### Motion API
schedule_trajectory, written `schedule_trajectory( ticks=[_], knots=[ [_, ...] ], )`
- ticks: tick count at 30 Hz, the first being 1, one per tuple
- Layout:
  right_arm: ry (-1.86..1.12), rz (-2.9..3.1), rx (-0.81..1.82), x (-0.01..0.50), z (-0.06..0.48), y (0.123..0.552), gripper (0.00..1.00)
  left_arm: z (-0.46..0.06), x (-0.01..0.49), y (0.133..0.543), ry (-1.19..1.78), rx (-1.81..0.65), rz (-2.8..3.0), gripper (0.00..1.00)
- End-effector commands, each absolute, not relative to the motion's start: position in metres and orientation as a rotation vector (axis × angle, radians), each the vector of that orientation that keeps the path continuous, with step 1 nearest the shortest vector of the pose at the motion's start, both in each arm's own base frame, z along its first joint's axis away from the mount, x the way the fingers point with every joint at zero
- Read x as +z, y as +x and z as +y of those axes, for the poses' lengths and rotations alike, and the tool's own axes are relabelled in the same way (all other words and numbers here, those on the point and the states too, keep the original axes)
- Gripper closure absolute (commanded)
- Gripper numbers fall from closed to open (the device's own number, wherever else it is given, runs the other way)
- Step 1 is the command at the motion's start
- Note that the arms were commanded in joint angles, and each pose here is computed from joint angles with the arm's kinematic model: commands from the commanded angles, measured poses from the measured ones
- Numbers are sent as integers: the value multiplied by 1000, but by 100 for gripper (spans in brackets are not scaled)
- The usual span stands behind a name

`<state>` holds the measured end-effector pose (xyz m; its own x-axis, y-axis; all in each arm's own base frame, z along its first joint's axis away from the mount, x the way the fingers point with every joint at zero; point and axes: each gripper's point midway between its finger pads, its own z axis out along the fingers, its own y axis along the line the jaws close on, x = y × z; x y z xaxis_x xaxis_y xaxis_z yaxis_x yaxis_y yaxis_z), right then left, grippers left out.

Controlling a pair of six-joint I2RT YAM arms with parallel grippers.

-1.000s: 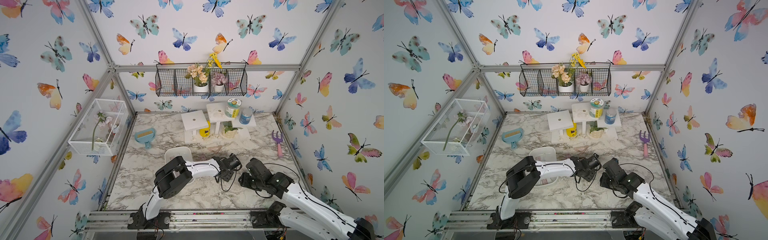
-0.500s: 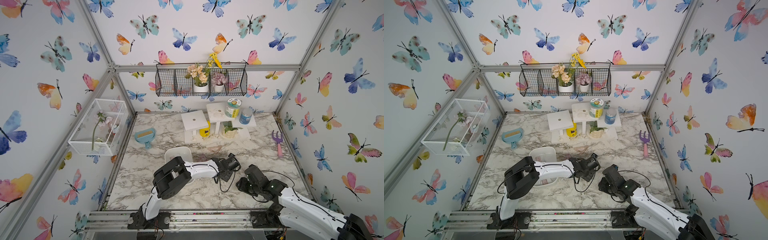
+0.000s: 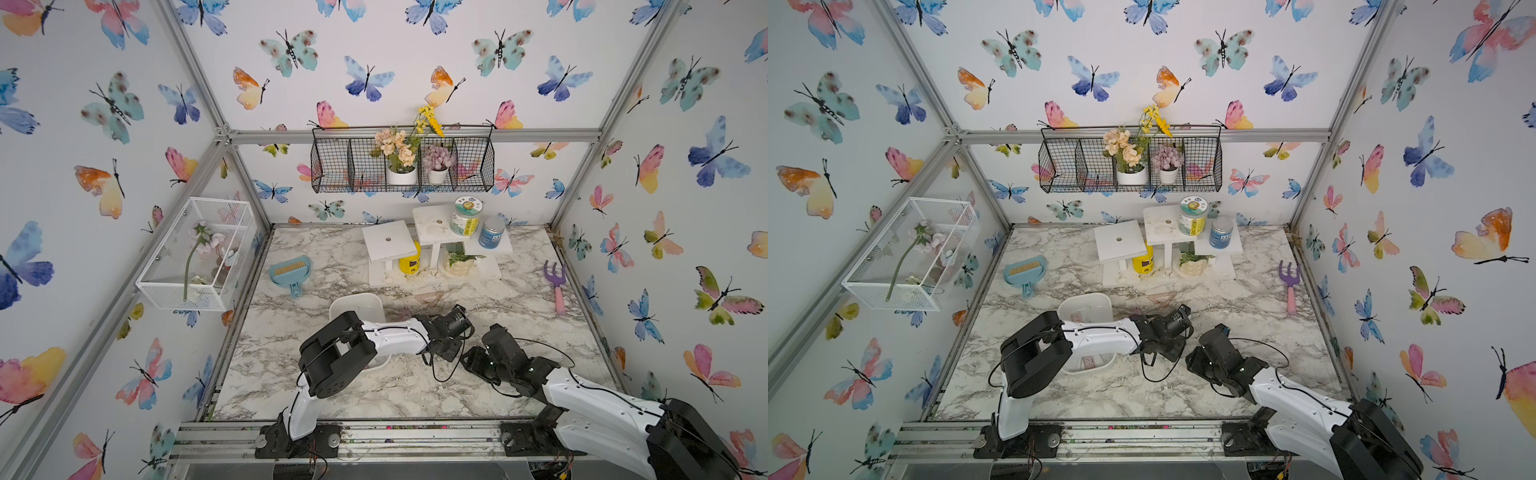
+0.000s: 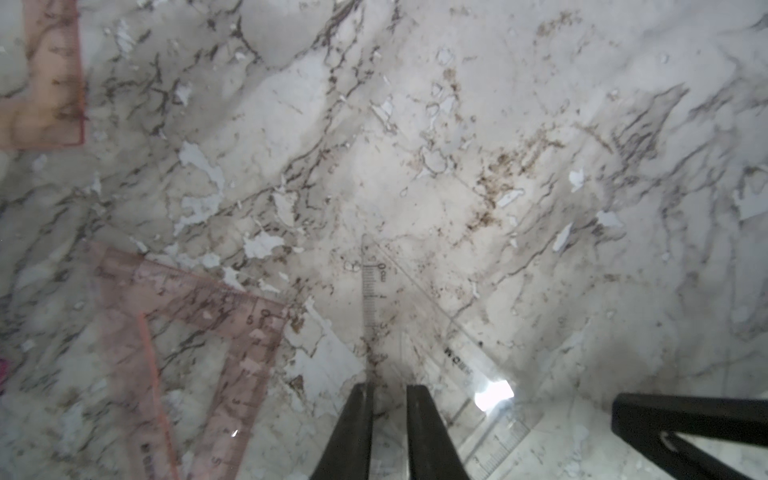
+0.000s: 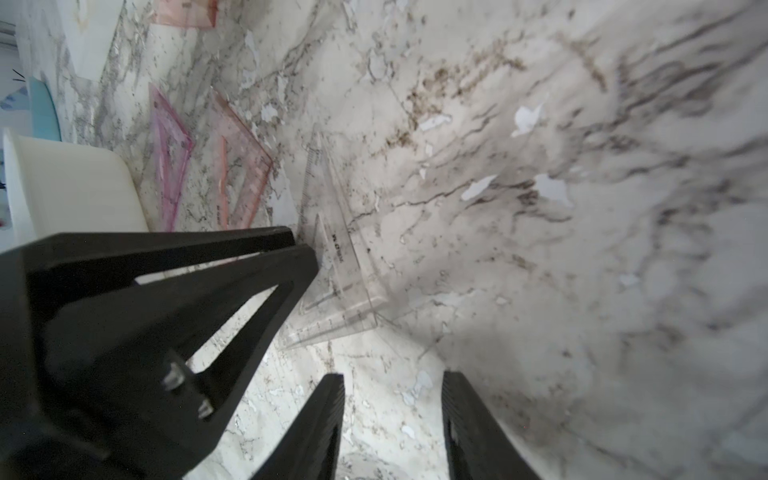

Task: Put the scattered rulers into the storage box
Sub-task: Pick up the ruler from the center of the board.

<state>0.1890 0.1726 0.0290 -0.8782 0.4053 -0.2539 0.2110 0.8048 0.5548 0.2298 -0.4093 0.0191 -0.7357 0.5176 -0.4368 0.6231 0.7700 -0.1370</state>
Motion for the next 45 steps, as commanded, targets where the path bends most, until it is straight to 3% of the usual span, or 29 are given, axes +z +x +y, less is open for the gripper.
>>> schedule_trajectory(
  ticks=[1, 14, 35, 39, 42, 45],
  knots=[
    [518, 2538, 789, 42, 174, 206, 54, -366, -30, 193, 966, -304, 2814, 81],
    [547, 2544, 887, 32, 185, 214, 60, -363, -29, 194, 953, -407, 2836, 82],
    [529, 2534, 982, 38, 200, 224, 86, -364, -22, 197, 928, -438, 2835, 80],
    [547, 2527, 985, 39, 198, 226, 98, -365, -5, 207, 882, -432, 2802, 59],
    [560, 2511, 995, 43, 197, 227, 98, -369, 24, 219, 839, -461, 2746, 43],
    [549, 2500, 992, 50, 196, 229, 98, -372, 64, 229, 805, -484, 2673, 35]
  ],
)
